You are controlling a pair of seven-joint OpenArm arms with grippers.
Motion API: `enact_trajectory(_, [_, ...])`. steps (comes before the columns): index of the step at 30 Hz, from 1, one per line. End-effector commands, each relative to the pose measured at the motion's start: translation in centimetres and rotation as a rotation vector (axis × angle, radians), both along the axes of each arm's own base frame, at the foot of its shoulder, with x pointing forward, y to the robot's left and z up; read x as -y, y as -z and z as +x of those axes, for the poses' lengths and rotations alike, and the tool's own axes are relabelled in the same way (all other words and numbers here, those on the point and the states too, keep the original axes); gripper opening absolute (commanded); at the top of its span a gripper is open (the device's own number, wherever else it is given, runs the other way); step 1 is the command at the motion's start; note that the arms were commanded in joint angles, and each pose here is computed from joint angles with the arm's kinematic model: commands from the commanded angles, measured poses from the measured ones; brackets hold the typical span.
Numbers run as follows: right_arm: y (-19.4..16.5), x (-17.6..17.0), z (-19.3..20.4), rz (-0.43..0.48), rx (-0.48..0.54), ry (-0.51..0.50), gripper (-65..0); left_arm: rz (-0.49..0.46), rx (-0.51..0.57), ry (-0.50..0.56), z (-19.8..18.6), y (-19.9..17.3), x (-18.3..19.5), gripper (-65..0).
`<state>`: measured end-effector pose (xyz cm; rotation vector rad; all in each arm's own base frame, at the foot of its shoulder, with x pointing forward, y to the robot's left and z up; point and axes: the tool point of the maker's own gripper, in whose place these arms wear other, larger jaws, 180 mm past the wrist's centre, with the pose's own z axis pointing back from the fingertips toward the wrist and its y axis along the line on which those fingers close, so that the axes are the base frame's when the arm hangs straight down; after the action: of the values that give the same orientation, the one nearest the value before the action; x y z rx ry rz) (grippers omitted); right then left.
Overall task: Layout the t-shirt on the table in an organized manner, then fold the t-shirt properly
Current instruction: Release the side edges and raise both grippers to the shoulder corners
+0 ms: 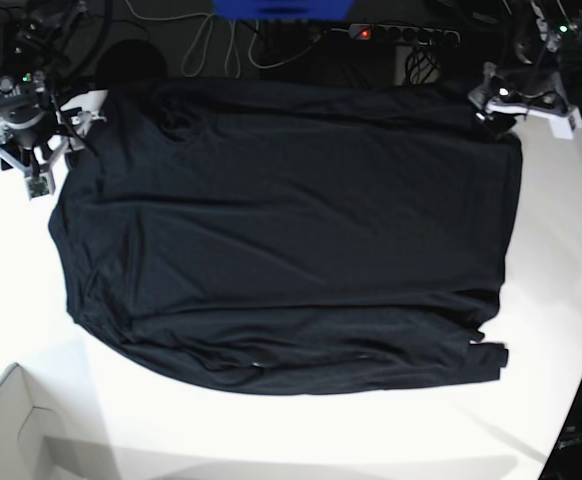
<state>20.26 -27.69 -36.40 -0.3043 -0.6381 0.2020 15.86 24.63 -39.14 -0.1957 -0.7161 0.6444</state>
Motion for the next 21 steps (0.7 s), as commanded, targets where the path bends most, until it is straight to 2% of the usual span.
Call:
enact_trajectory(1, [-0.9, 0.3, 0.5, -0.013, 0.035, -0.005, -31.0, 0.035, 0.001, 0.01, -0.1, -0.3, -0.3, -21.6])
enact_trajectory(12, [-0.7, 0.2, 0.1, -0.015, 0.023, -0.007, -31.1, 0.052, -0.087, 0.111, -1.4, 2.5, 1.4, -21.7])
enact_trajectory(21, [-0.7, 0.3, 0.0, -0.015, 0.022, -0.005, -31.1, 0.066, -0.136, 0.13, -3.2, 3.1, 1.5, -21.7])
